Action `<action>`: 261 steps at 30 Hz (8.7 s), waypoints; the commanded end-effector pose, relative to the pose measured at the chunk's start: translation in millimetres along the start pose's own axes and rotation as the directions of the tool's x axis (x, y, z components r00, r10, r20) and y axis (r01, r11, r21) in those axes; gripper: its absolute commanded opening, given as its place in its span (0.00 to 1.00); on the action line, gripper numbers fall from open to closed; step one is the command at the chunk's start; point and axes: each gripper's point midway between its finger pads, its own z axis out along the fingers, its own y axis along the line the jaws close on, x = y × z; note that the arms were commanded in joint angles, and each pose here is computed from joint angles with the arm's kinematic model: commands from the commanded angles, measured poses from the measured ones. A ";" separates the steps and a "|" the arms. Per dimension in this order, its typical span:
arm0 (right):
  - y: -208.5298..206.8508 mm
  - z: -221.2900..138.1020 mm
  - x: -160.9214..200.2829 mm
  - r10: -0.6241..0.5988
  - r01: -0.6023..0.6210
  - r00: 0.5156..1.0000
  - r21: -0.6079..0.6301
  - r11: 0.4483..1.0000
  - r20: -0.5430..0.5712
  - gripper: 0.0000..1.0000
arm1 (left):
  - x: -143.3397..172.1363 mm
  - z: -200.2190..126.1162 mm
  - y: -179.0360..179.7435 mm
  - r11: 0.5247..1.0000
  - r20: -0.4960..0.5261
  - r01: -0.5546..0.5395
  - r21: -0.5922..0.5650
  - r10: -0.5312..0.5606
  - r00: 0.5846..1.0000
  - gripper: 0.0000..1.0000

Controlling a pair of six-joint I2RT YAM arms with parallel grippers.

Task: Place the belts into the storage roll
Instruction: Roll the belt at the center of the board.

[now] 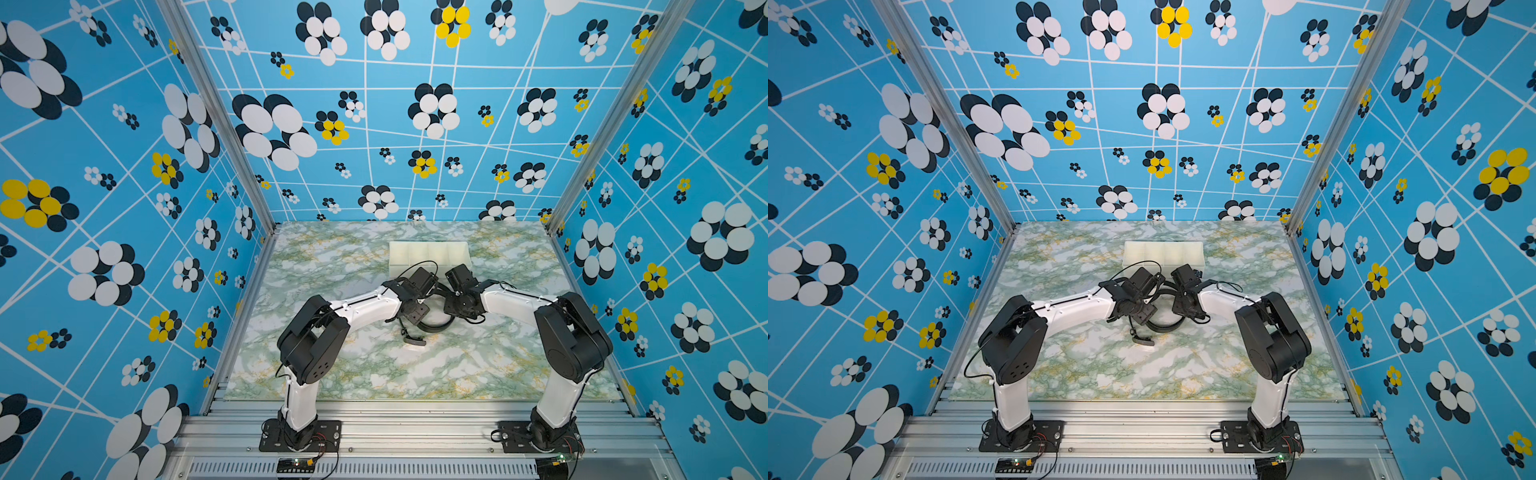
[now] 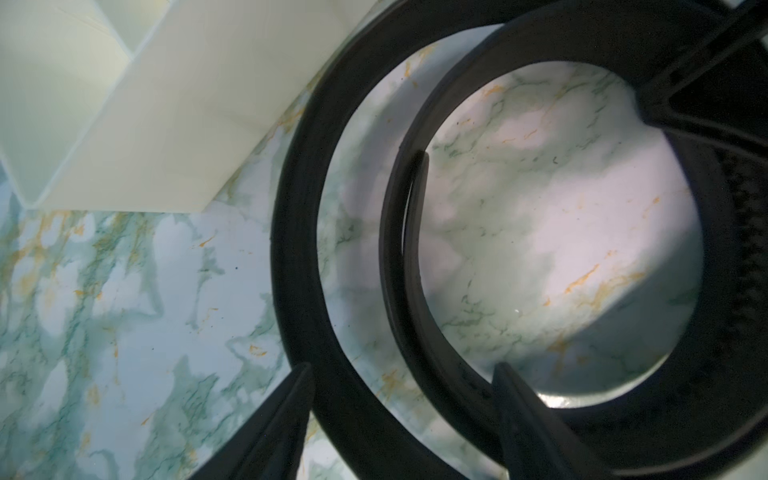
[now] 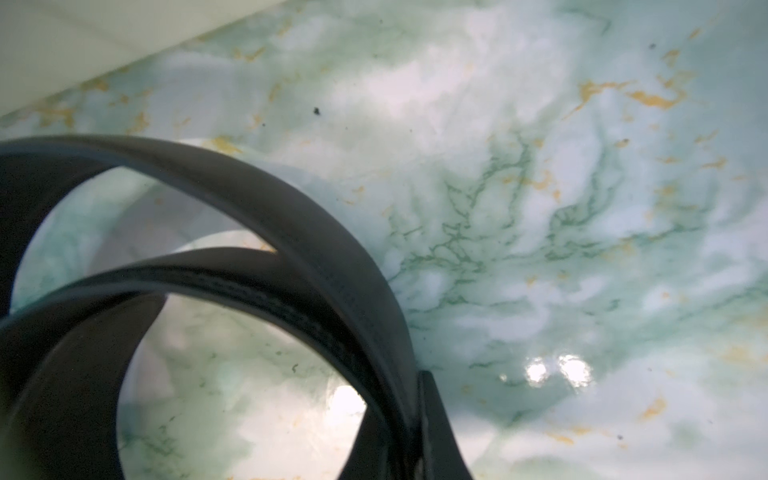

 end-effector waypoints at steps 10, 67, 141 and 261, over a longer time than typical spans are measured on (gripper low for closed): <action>-1.4 16.5 29.3 -0.006 0.008 0.994 0.024 1.000 -0.109 0.00 | 6.6 3.9 23.6 0.993 0.003 0.121 -0.012 -0.121 0.993 0.75; 29.8 -71.3 32.1 -0.227 0.250 0.967 -0.249 0.936 0.115 0.62 | 54.1 52.1 14.5 0.956 -0.267 0.292 -0.028 -0.289 0.919 0.36; 41.8 -75.9 145.2 -0.609 0.651 0.759 -0.246 0.718 0.229 0.00 | 63.0 76.9 5.9 0.912 -0.418 0.408 0.041 -0.355 0.836 0.36; -73.2 -110.5 132.2 0.323 -0.337 0.936 -0.090 0.937 -0.139 0.70 | 160.6 26.9 -52.4 0.990 -0.517 0.139 0.003 -0.118 0.848 0.18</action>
